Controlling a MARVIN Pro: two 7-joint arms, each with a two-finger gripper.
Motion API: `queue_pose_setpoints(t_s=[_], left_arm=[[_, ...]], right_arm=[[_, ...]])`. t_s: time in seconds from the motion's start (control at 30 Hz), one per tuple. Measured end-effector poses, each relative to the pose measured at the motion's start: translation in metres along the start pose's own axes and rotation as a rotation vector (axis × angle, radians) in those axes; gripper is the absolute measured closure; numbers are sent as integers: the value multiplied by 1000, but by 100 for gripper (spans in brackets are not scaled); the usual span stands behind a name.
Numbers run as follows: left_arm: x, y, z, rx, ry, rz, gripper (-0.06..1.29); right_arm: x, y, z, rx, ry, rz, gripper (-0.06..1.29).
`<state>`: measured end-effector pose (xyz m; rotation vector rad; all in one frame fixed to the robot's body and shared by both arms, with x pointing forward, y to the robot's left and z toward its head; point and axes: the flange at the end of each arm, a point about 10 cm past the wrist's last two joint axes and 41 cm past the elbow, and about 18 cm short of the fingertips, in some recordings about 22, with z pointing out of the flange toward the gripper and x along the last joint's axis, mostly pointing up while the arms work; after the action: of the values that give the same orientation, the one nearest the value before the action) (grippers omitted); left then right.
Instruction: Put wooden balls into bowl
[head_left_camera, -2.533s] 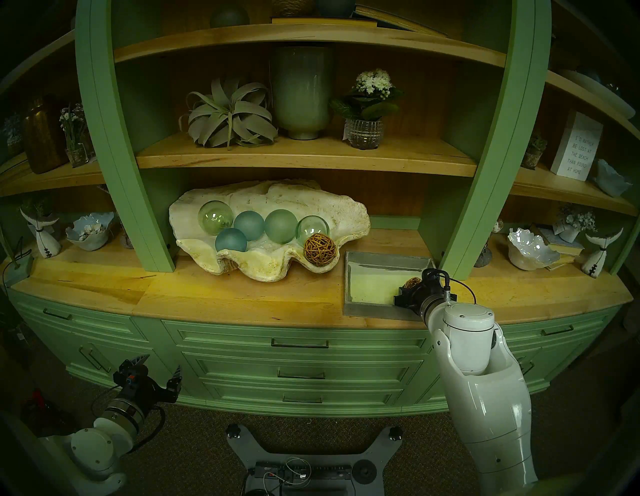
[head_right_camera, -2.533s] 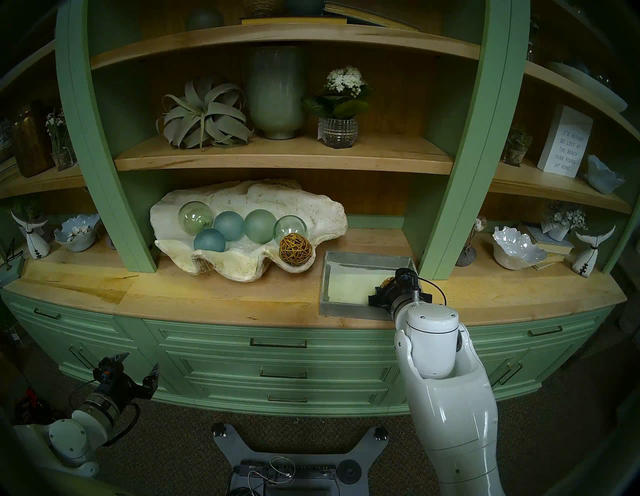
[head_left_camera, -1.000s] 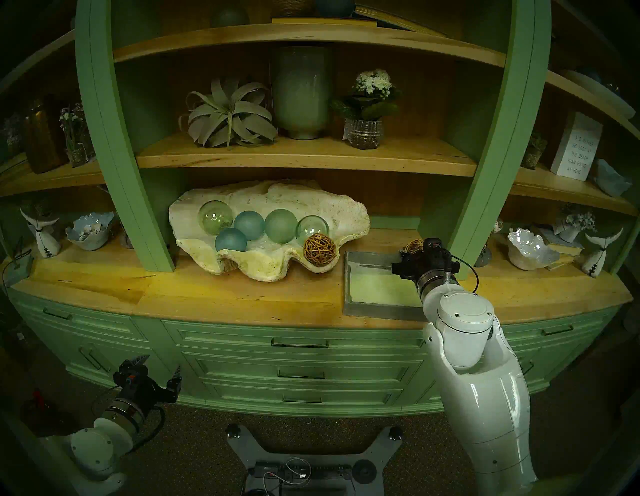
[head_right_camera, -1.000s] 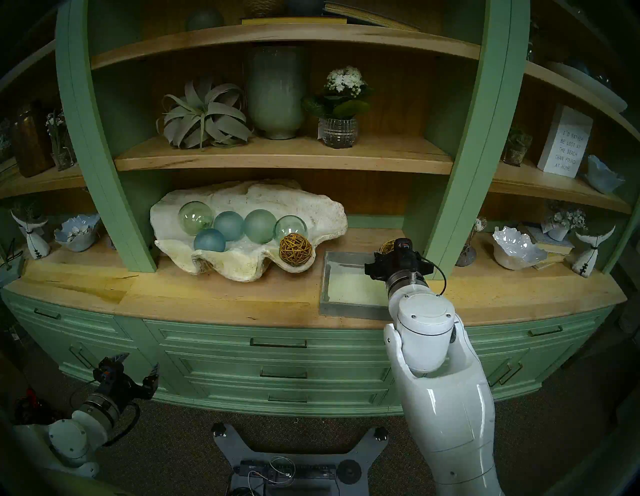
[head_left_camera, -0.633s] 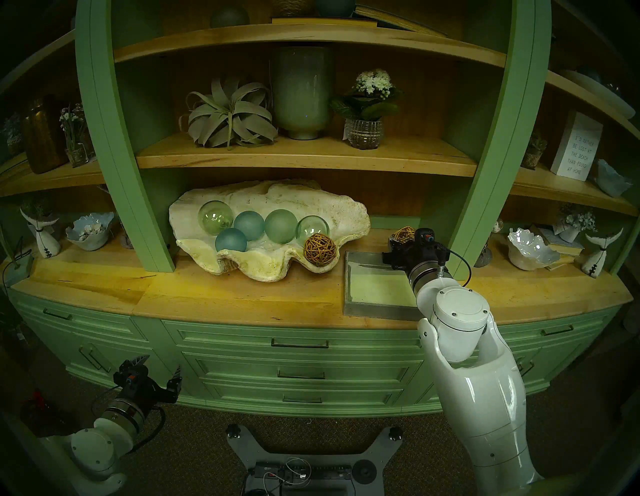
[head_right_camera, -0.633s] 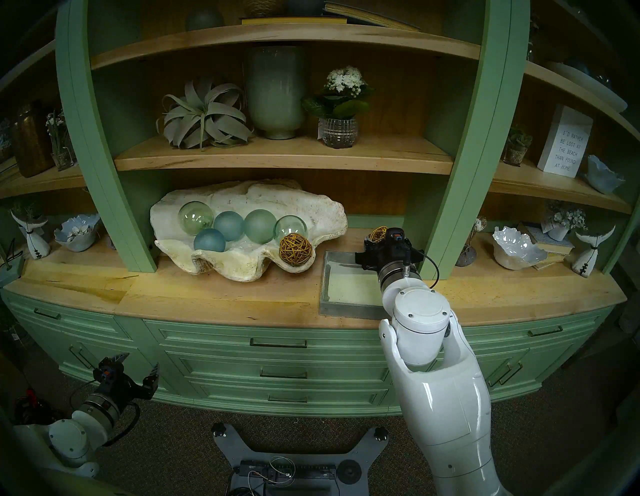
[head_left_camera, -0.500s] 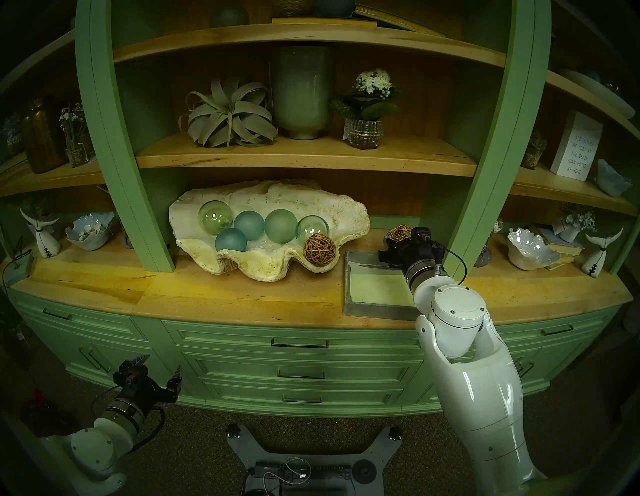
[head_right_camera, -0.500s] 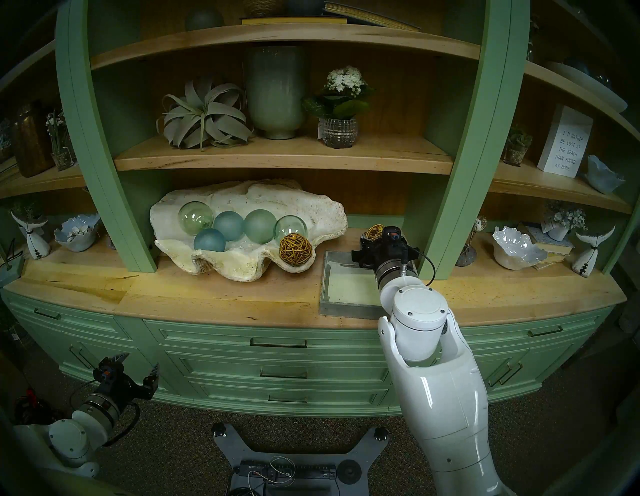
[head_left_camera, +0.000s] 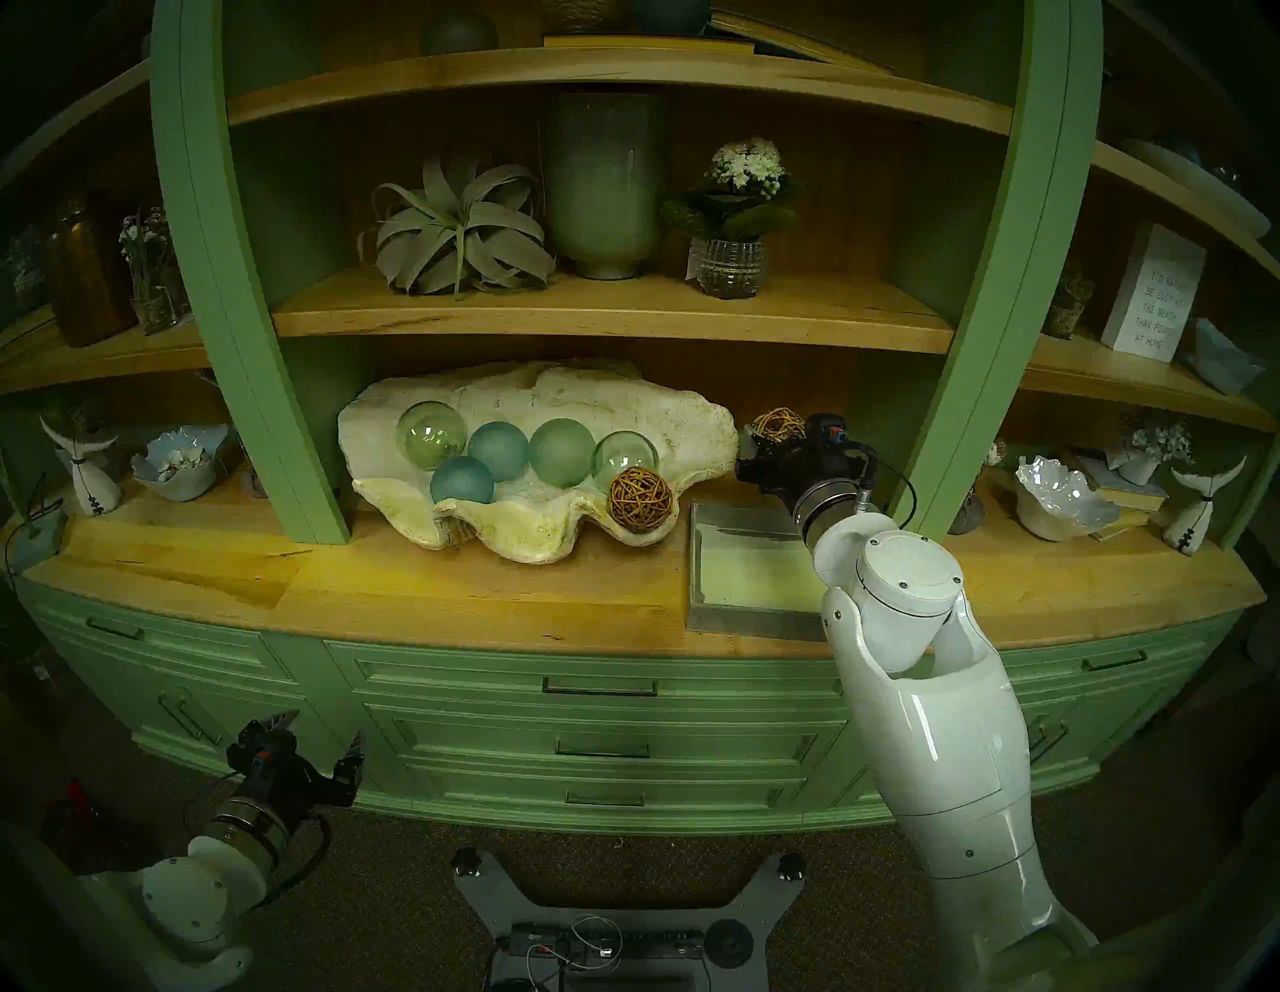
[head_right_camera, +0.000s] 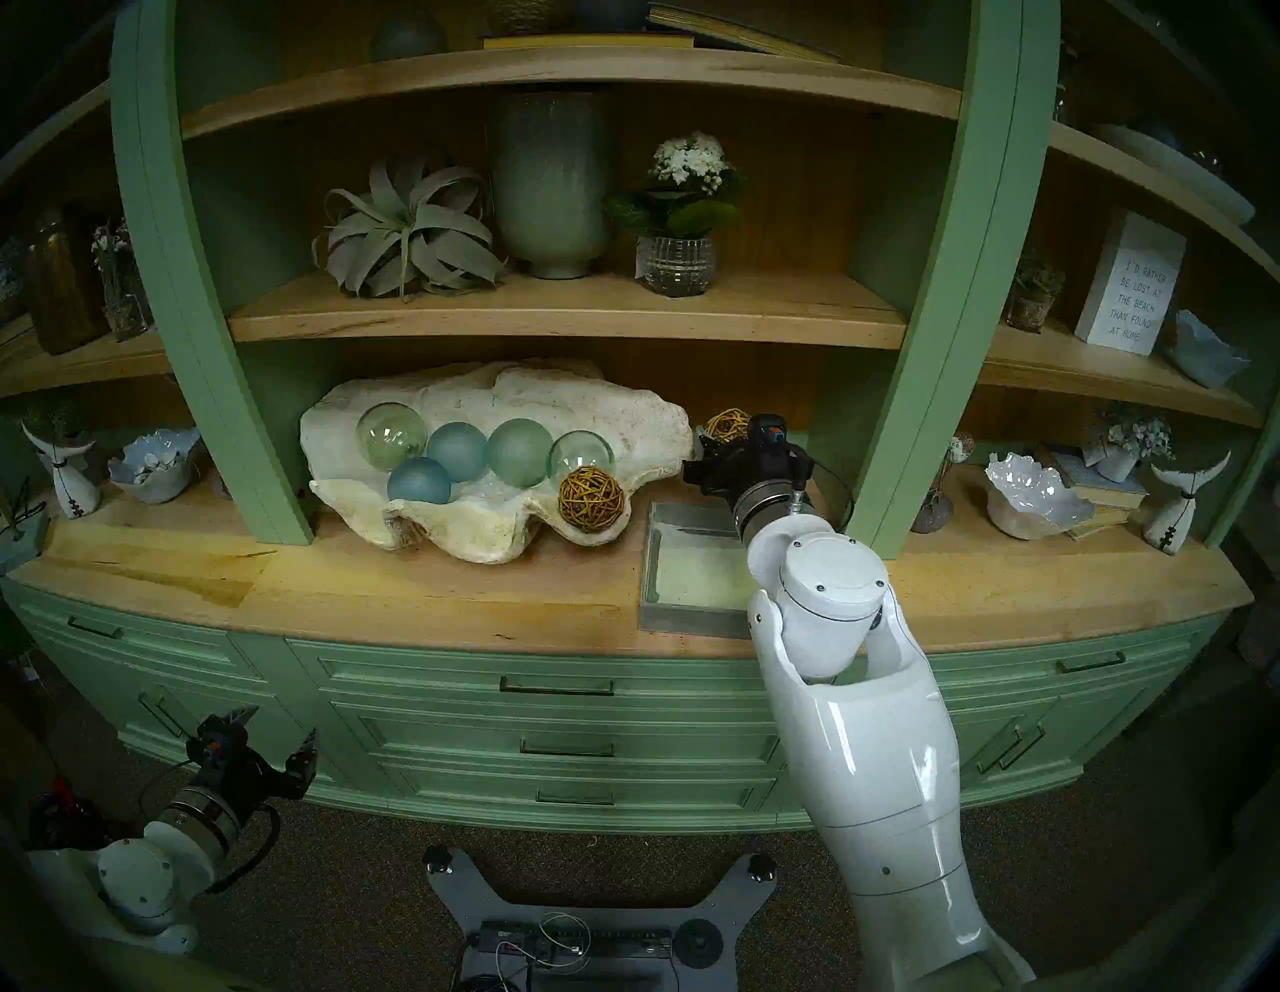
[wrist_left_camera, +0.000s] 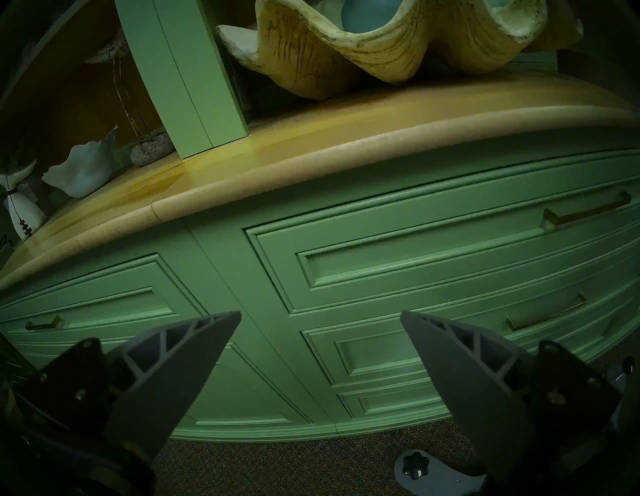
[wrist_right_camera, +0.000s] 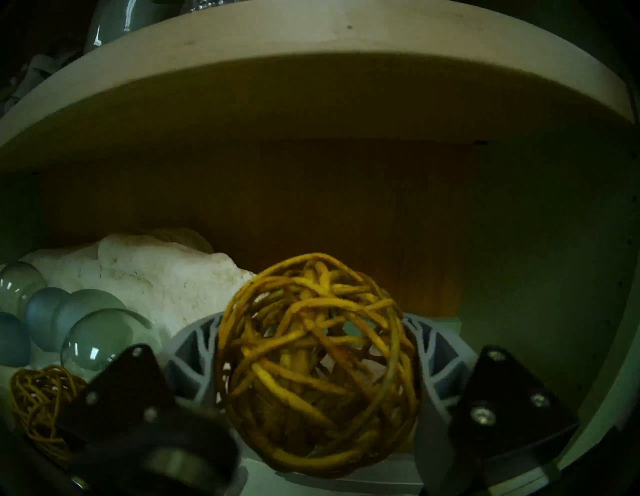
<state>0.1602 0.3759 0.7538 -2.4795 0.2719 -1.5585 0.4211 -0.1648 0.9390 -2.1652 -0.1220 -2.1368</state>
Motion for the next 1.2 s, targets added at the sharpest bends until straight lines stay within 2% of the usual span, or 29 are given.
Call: queue_pose_setpoints(t_s=[0.33, 0.73, 1.2], left_arm=[[0, 0, 0, 0, 0, 0, -3], [0, 0, 0, 0, 0, 0, -3], [0, 0, 0, 0, 0, 0, -3]], right_arm=[[1, -21, 17, 67, 4, -4, 54], [7, -36, 36, 116, 9, -17, 54], [2, -52, 46, 150, -9, -18, 54]])
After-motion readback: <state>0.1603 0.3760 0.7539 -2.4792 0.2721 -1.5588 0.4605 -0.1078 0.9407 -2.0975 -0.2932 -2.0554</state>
